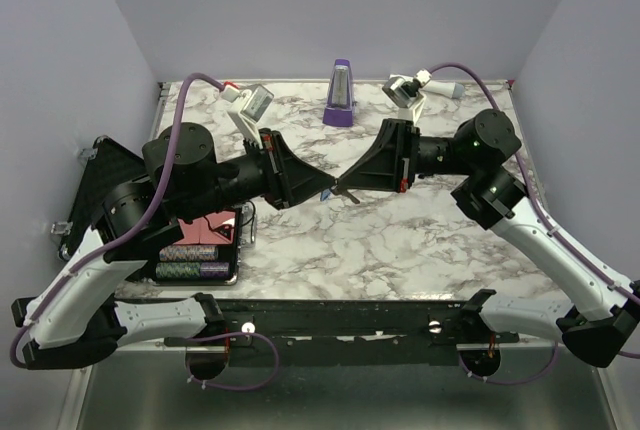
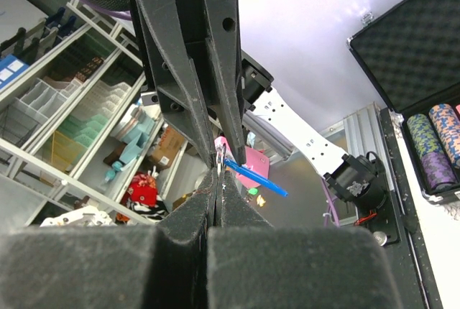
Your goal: Remove the keys from the keyring
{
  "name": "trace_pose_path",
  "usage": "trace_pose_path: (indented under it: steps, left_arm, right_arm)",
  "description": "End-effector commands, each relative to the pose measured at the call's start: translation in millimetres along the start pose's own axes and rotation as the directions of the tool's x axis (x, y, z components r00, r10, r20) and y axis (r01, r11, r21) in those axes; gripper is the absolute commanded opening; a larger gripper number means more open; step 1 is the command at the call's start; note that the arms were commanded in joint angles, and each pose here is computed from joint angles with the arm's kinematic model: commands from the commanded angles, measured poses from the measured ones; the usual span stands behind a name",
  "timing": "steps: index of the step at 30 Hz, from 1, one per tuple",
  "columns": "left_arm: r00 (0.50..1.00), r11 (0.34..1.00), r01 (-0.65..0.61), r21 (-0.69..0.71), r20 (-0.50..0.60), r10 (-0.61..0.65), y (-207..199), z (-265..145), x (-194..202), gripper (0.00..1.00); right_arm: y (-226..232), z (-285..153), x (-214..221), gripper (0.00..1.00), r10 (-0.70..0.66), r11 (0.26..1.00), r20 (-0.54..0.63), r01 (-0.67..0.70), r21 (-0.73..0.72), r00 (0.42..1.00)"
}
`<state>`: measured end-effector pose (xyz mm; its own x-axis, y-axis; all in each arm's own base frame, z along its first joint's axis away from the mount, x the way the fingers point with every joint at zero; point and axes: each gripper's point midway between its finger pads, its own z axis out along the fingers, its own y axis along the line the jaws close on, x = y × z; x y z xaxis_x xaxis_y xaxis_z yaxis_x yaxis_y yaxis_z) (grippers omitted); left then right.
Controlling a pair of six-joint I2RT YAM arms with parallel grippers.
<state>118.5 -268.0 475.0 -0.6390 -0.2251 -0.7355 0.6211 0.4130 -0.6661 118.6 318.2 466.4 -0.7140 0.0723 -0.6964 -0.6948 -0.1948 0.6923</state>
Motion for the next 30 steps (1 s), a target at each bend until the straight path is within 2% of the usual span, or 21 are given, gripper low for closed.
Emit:
trace_pose_path:
  steps: [1,9,12,24,27,30]
  left_arm:
    - [0.999,0.999,-0.017,0.050,0.032,0.016,-13.4,-11.0,-10.5,0.22]
    - [0.998,0.999,-0.016,0.033,0.064,0.014,-11.6,-19.3,-16.0,0.23]
    - [0.998,0.999,-0.019,0.030,0.068,0.017,-12.2,-20.3,-17.9,0.20]
    - [1.000,0.998,-0.019,0.052,0.023,0.018,-16.8,-9.2,-12.9,0.19]
    - [1.000,0.998,-0.018,0.056,0.015,0.017,-17.3,-6.9,-11.8,0.15]
    - [1.000,0.998,-0.023,0.053,0.022,0.021,-17.4,-8.2,-13.2,0.06]
  right_arm:
    - [17.2,0.4,-3.6,0.01,-0.050,0.998,-0.016,0.049,-0.046,0.999]
    - [17.2,1.4,-4.9,0.01,-0.056,0.997,-0.011,0.055,-0.048,0.998]
    - [18.3,1.7,-4.5,0.01,-0.055,0.997,-0.018,0.054,-0.056,0.998]
    - [22.2,1.7,-5.5,0.01,-0.062,0.996,-0.018,0.061,-0.071,0.998]
    - [21.8,1.7,-5.0,0.01,-0.061,0.996,-0.020,0.059,-0.071,0.998]
    - [22.8,1.2,-4.8,0.01,-0.063,0.995,-0.019,0.062,-0.073,0.998]
